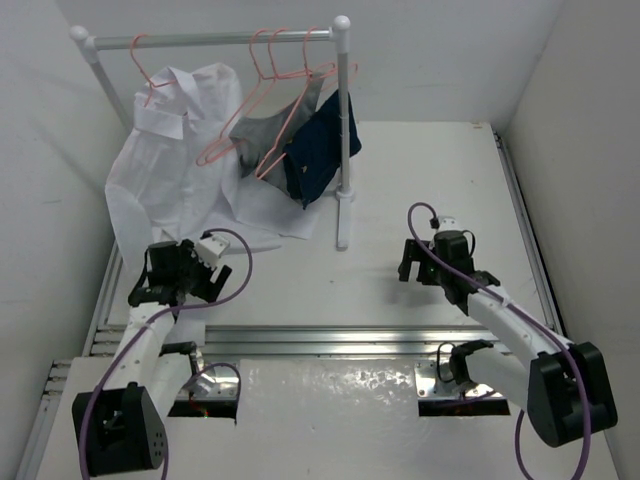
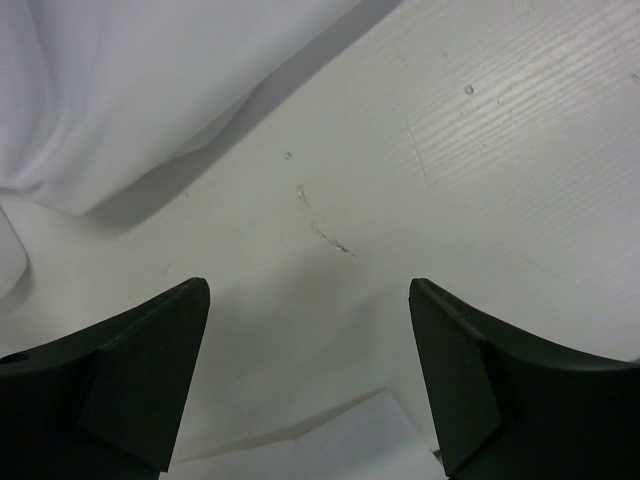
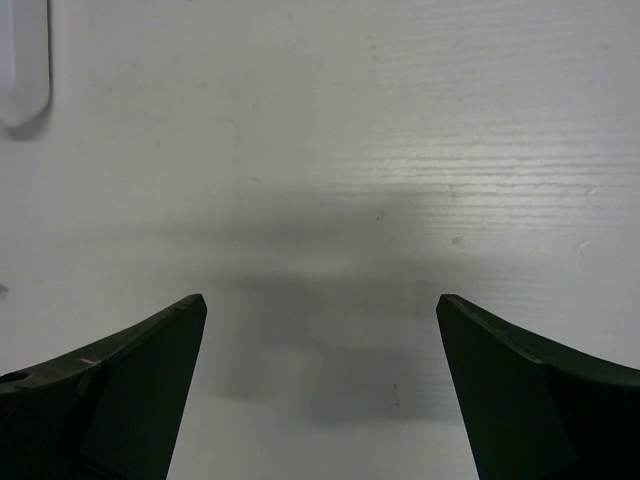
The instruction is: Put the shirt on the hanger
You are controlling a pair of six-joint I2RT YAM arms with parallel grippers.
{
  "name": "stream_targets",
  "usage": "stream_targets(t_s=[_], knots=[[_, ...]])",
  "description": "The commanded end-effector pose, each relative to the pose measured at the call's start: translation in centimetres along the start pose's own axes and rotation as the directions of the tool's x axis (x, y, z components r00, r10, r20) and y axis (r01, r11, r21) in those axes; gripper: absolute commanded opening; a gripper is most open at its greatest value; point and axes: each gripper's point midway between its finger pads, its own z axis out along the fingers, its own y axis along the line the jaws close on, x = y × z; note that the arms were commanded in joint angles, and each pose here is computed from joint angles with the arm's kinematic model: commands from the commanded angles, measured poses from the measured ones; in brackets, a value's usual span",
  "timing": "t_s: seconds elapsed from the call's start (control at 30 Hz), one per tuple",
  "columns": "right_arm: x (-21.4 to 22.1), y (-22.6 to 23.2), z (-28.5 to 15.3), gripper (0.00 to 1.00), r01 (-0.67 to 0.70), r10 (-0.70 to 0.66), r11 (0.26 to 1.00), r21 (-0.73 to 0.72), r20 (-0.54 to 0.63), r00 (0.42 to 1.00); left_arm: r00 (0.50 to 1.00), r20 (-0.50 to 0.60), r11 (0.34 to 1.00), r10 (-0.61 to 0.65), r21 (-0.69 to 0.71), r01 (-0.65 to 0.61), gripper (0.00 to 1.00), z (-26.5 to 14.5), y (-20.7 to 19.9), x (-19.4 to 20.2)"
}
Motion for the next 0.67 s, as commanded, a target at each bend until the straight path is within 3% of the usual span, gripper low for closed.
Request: stream_targets(t_s=[0.0,0.23,0.33,0.63], knots=[[-3.4,-0.4,0.0,0.99,-0.132,0.124,0.990,0.046,0.142,0.982,0.990,0.121,0.997,0.068,-0.051,-0.062,0.80,0.2,1.5,-3.1],[-2.9,-1.1,0.2,0.99,-0.103,0.097,0.988,0.117,0.054,0.994,0.991,0.113,0.997,0.064,-0.053,-0.058,0.80,0.3,1.6,-3.0],[-2.7,-0.4,0.3,0.99,-0.082,0.079,0.994,0.069,0.047,0.996,0.992,0.113,0.997,0.062,-0.054,-0.056,0.80,0.3,1.6,-3.0],[-3.2,0.7,-0.2,0.99,-0.066,0.069,0.998,-0.024,0.140,0.988,0.992,0.111,0.997,0.060,-0.052,-0.055,0.80,0.3,1.6,-2.9]])
